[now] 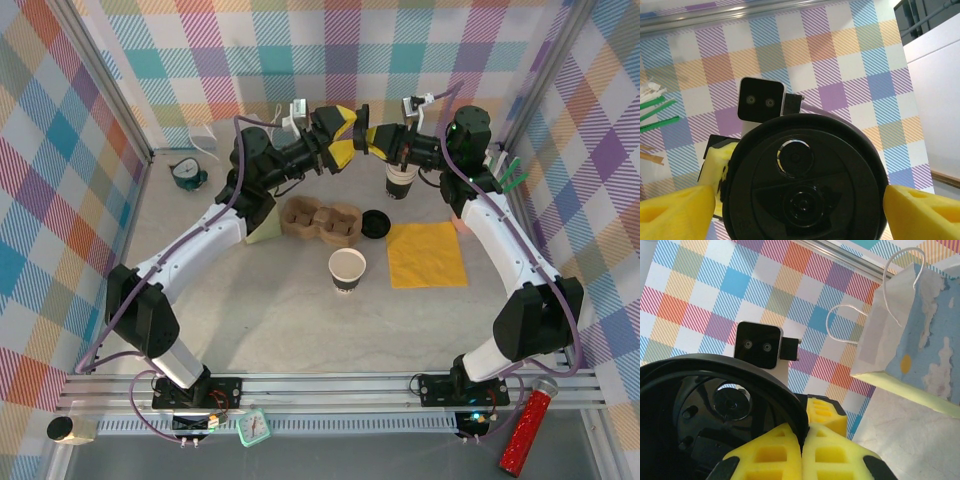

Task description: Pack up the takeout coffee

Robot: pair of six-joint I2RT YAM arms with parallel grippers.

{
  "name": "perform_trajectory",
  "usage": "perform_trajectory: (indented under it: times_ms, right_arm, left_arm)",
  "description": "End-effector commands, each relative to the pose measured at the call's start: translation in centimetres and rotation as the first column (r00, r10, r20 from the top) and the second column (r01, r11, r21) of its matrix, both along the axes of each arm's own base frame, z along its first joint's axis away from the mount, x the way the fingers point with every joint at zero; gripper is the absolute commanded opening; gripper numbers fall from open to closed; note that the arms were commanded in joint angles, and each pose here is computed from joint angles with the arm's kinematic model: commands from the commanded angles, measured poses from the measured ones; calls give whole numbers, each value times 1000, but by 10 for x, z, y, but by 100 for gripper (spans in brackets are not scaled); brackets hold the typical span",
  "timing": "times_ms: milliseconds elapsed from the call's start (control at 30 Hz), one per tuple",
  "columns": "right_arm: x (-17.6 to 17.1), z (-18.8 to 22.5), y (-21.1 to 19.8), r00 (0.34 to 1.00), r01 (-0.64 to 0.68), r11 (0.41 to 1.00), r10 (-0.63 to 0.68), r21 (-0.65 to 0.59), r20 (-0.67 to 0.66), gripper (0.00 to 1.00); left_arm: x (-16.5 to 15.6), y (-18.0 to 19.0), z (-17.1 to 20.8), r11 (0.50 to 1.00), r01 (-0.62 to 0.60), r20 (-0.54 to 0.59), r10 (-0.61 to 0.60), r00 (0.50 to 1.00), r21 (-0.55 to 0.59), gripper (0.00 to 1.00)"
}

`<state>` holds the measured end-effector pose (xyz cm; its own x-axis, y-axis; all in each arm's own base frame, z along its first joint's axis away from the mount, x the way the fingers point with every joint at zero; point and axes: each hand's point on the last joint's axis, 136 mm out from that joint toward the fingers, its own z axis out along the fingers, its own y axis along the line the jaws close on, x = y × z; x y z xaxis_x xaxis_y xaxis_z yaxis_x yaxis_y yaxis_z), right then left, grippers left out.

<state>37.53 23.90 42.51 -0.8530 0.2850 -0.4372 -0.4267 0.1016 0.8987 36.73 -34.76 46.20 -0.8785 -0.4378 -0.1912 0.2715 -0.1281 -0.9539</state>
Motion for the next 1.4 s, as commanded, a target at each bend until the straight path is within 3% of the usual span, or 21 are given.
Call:
perform_trajectory:
  times_ms: [0,267,733,933,1000,1167,1200,1300,1367]
  right_arm:
    - [-3,2,4,999,-35,999,35,6,34,6]
    - [-1,-8,5,999,-34,999,35,-15,20,7]
    - [2,-8,8,998,-59,998,59,-14,19,7]
    - [1,-7,8,998,-61,998,62,-15,20,7]
    - [0,-7,8,998,-63,998,63,-16,22,7]
    - [-1,-8,7,998,-58,998,58,-21,22,22]
    - [-1,-8,7,998,-56,998,56,-25,20,29]
    - [0,-14,2,1000,-23,998,23,-51,2,74]
    - [0,-18,-7,1000,17,997,-17,-74,-8,90]
  left_arm:
    - [-14,-4,28,997,62,65,-59,996,-49,86]
    - [-22,-7,32,995,91,91,-86,992,-50,79]
    - [-32,-10,31,988,147,104,-143,984,-41,84]
    - [-30,-11,27,989,146,101,-141,985,-40,77]
    - [-30,-11,28,989,143,104,-138,985,-41,69]
    - [-28,-10,29,990,132,106,-128,986,-40,69]
    - [-28,-10,29,991,129,107,-125,986,-37,69]
    - [-27,-8,25,994,112,105,-110,988,-14,69]
    - [-27,-7,21,995,93,106,-95,990,21,68]
